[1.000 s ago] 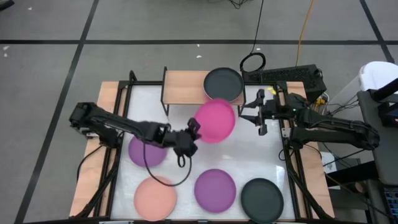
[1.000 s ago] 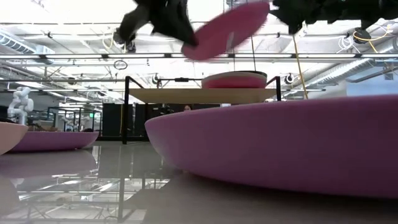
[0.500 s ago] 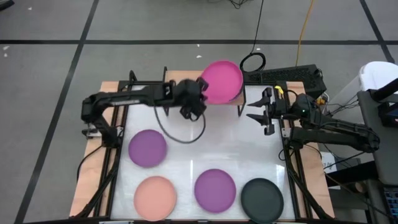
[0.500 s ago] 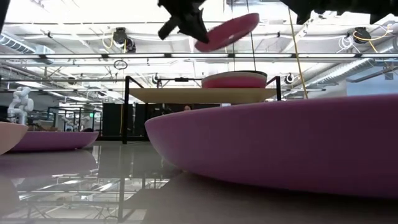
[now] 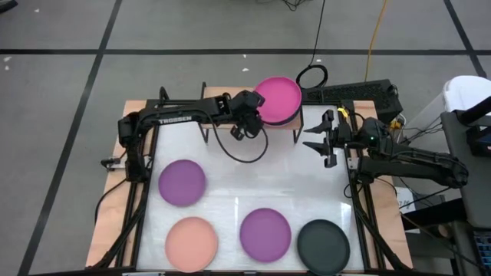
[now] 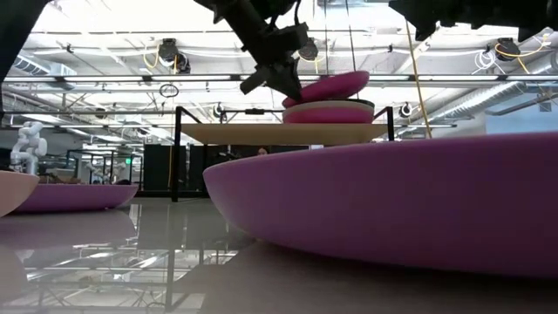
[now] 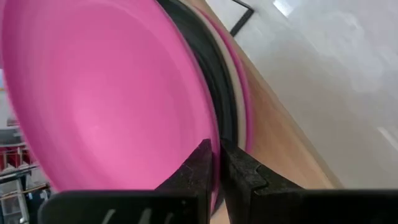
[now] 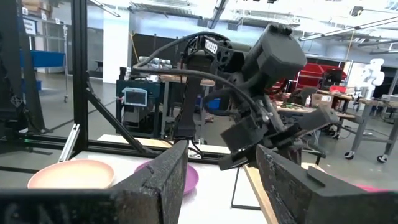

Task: Place and stack plates onto a shelf
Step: Stack the pink plate on top of the black plate on the shelf

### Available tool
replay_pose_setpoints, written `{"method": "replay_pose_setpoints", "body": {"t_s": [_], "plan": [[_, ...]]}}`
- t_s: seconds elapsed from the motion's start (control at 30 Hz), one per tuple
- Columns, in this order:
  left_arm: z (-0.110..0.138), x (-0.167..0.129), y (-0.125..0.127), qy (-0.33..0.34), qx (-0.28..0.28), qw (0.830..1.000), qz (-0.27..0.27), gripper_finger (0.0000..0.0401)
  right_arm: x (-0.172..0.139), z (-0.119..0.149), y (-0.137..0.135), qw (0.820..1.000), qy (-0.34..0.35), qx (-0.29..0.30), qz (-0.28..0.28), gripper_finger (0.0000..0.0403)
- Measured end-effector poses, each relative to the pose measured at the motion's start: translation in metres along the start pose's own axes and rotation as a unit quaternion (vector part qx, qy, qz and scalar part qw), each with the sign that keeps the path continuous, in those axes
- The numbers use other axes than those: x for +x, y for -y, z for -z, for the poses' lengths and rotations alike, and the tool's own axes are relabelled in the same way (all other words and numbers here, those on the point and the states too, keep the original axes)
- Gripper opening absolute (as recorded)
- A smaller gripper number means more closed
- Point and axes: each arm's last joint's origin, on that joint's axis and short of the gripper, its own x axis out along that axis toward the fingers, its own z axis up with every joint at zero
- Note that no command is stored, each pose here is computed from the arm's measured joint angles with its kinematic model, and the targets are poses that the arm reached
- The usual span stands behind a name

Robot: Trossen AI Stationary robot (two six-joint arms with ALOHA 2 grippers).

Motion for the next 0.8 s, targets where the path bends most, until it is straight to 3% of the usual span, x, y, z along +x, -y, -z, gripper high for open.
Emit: {"method": "replay_pose_setpoints", "body": {"t_s": [0.4, 0.8], "plan": [[-0.0017, 0.0001, -0.0039, 0.015, -0.020, 1.000, -0.017, 0.0042, 0.0001, 0.0001, 0.0001, 1.000, -0.001, 0.010, 0.001, 0.0176], [0.0001, -0.0009, -0.0049, -0.008, -0.043, 0.999, -0.028, 0.0139, 0.0000, 0.0016, 0.0000, 1.000, -0.008, 0.013, 0.001, 0.0176]]}}
